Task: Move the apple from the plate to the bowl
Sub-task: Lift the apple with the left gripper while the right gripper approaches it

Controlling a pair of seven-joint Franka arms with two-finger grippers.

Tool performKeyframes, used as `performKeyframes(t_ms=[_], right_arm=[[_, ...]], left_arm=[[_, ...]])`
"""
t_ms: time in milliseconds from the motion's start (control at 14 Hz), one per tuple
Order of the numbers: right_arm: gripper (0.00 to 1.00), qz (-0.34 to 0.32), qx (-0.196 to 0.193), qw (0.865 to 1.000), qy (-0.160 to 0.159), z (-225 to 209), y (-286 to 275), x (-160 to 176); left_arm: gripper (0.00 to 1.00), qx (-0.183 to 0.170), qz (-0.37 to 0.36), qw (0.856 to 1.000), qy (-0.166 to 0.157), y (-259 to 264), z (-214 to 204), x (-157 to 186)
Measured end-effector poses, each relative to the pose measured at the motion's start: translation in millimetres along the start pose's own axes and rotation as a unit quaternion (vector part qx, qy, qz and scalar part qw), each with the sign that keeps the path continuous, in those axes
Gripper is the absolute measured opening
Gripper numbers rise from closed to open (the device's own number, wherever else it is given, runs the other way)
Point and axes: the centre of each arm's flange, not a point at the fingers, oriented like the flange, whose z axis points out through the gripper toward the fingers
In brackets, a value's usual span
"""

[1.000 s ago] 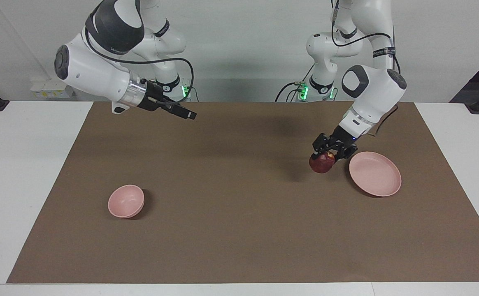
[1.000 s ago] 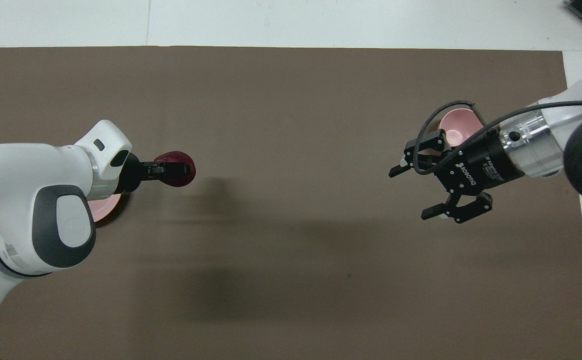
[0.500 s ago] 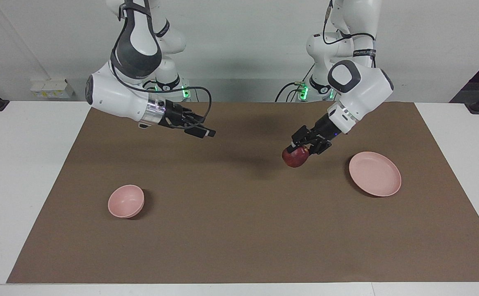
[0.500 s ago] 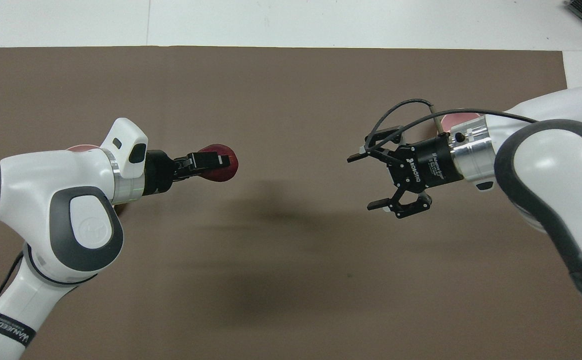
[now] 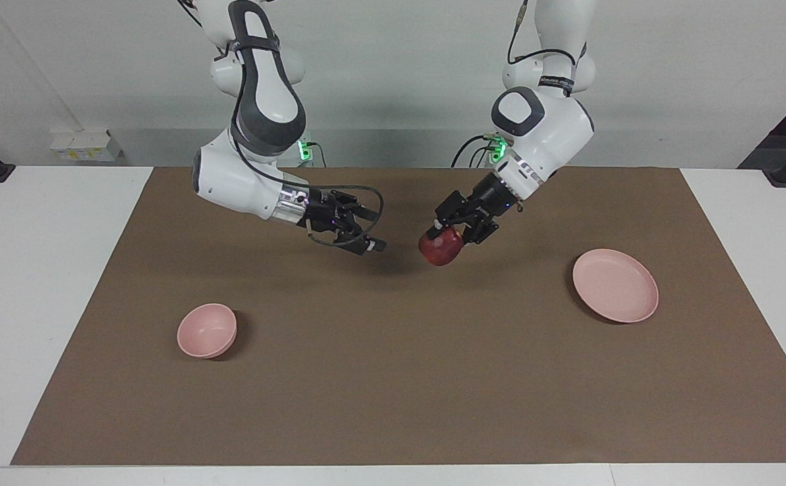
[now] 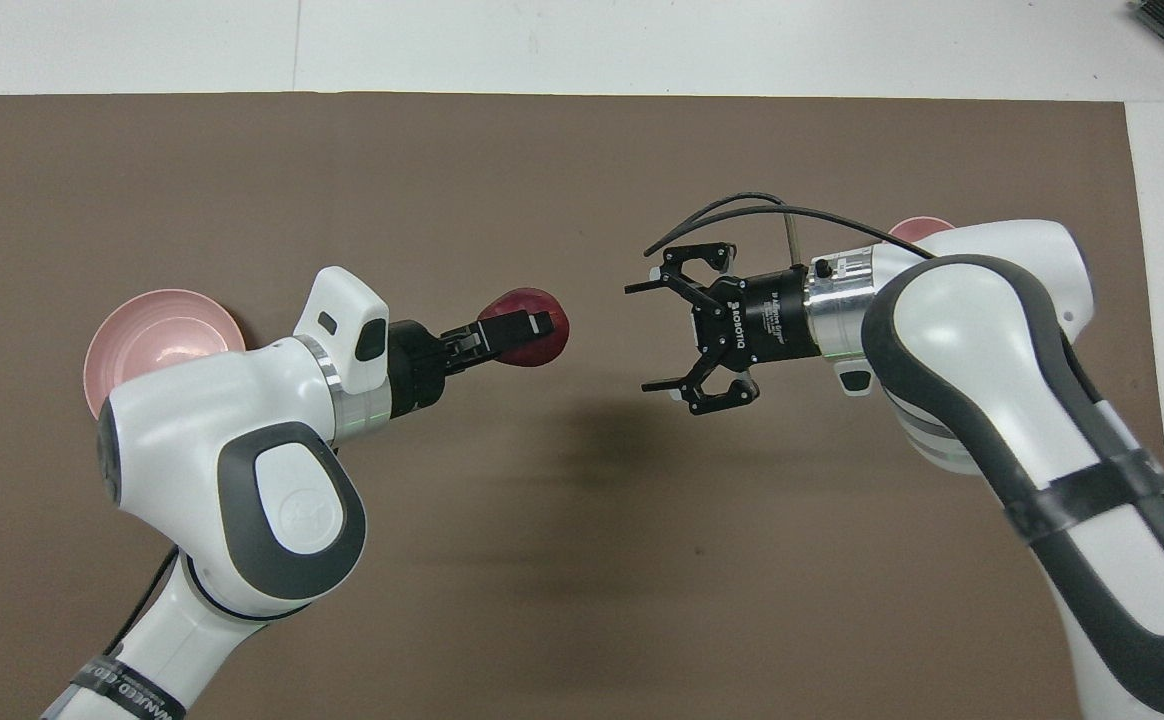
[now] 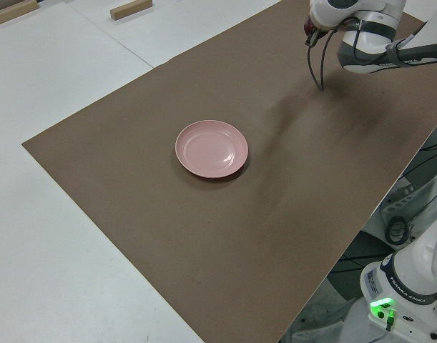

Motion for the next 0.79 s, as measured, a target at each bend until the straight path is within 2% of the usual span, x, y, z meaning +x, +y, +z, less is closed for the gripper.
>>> performKeyframes(t_ms=[357, 571, 786], right_arm=[[1.0, 0.011, 0.004, 1.0, 0.011, 46.5, -0.7, 8.9], [1.0, 0.017, 0.01, 1.0, -0.007, 50.8, -2.0, 1.4], [1.0, 0.018, -0.012, 0.999, -0.033, 54.8, 1.3, -5.6]], left_arm=[[0.81, -0.01, 0.003, 1.0, 0.021, 23.3, 13.5, -26.8], [0.81, -0.01, 0.002, 1.0, 0.027, 25.5, 14.7, -29.5], [0.81, -0.01, 0.002, 1.0, 0.026, 24.9, 15.4, -29.6]])
